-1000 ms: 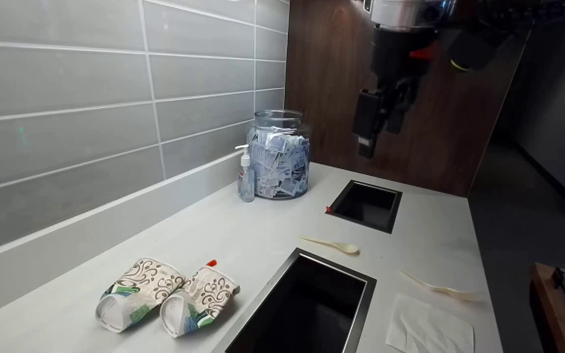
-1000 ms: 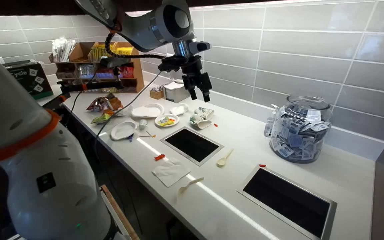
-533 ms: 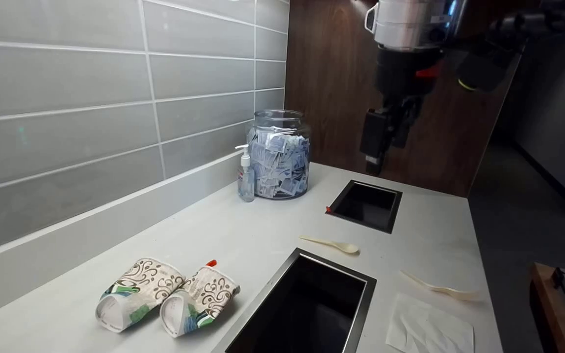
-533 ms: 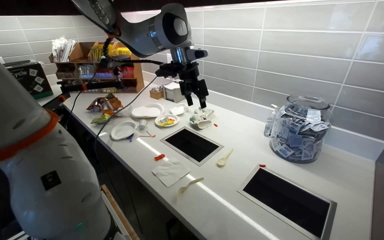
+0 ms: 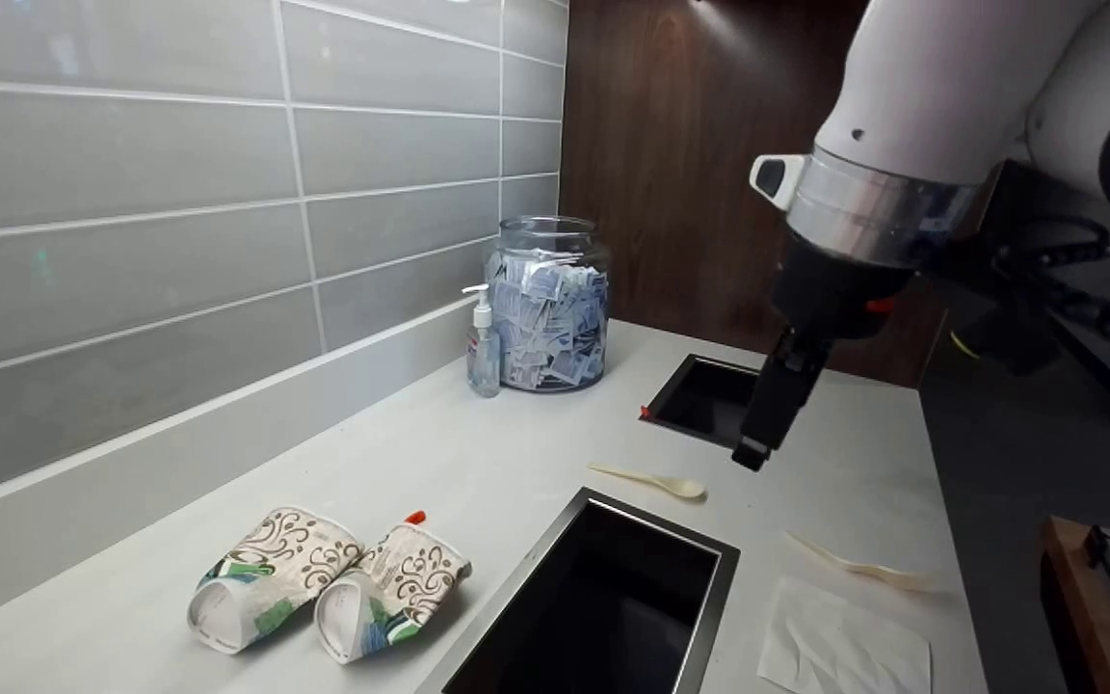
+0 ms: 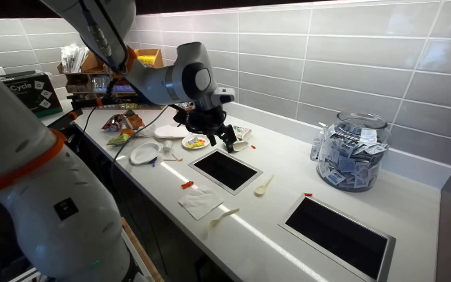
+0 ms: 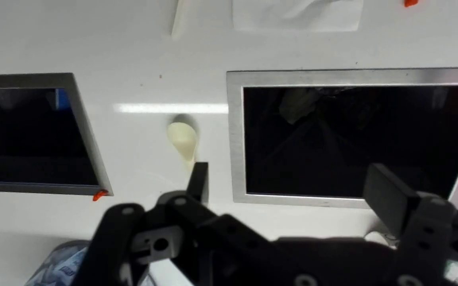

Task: Use the napkin to wipe the surface and put it in the bin

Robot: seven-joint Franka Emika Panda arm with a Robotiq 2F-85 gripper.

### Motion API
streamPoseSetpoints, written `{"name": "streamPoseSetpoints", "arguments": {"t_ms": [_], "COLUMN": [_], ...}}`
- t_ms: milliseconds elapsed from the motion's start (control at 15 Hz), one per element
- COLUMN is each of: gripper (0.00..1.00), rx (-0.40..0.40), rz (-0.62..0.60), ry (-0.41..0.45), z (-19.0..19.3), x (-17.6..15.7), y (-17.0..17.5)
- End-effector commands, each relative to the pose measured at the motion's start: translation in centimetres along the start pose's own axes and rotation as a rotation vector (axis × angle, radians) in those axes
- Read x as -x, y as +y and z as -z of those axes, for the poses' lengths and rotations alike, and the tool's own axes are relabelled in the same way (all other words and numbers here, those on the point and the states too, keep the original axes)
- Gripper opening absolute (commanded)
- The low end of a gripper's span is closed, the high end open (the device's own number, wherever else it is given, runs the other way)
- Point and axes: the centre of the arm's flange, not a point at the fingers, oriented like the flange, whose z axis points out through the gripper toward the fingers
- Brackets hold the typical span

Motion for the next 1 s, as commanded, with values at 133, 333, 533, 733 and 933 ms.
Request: {"name": "streamPoseSetpoints", "arguments": {"t_ms": [133,333,533,733,933], "gripper": [1.0,1.0,1.0,1.0,1.0], "rx": [-0.165,-0.145,-0.15,-0.176,-0.215], "rz": [0.135,0.12,0.129,0.183,0.272], "ry": [-0.101,-0.066,-0.076,-0.081,-0.082], "z": [-5.2,-4.9,-5.3,-6.9,-7.6], "x": [5.0,3.3,3.1,3.5,4.1], "y": [2.5,1.8,1.5,1.4,1.5]}}
